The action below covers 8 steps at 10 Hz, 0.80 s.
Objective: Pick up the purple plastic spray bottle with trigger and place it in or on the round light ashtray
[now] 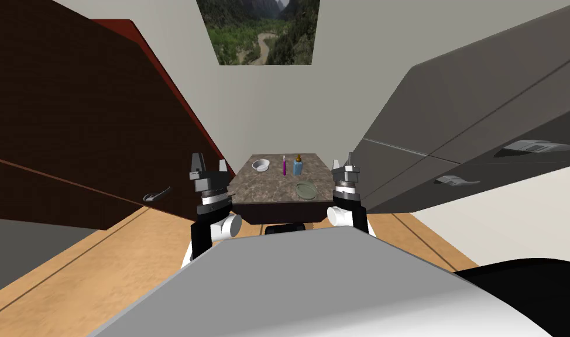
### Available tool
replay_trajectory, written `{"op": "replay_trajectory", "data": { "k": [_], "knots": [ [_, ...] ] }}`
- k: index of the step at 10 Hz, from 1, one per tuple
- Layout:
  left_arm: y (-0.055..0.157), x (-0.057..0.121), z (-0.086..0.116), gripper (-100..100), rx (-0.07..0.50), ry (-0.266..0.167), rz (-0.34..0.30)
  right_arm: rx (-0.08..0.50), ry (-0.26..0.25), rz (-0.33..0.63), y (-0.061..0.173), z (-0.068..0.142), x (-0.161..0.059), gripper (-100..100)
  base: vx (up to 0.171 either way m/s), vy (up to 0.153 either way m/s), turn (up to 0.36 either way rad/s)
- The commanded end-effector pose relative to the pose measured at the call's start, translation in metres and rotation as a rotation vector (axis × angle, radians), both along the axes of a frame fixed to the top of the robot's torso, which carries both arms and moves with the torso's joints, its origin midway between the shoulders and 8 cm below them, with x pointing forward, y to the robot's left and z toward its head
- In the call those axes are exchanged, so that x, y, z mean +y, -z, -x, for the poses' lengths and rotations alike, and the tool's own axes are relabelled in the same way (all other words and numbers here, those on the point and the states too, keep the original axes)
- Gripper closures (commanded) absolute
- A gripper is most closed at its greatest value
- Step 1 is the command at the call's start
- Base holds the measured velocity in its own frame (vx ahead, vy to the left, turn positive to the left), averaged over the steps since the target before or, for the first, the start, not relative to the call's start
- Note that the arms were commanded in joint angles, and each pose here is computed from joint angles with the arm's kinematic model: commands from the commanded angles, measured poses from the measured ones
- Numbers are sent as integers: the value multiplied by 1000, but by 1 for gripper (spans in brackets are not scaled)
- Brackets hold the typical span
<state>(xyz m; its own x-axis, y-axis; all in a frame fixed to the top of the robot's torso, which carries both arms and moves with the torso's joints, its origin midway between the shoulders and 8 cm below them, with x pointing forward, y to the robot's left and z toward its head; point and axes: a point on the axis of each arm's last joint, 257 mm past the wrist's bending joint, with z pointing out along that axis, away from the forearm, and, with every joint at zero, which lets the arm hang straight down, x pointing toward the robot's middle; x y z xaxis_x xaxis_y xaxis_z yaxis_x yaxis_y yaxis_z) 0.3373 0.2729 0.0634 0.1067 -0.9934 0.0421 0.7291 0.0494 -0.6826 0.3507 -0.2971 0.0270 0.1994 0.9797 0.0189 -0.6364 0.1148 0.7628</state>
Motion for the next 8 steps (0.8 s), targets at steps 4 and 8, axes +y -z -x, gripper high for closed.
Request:
{"op": "replay_trajectory", "data": {
  "k": [4,8],
  "knots": [
    [0,0,0,0,0,0,0,91,-3,128,19,-11,-6,-100,-90,28,117],
    [0,0,0,0,0,0,0,220,56,233,49,-23,-36,-100,-99,58,224]
  ]
}}
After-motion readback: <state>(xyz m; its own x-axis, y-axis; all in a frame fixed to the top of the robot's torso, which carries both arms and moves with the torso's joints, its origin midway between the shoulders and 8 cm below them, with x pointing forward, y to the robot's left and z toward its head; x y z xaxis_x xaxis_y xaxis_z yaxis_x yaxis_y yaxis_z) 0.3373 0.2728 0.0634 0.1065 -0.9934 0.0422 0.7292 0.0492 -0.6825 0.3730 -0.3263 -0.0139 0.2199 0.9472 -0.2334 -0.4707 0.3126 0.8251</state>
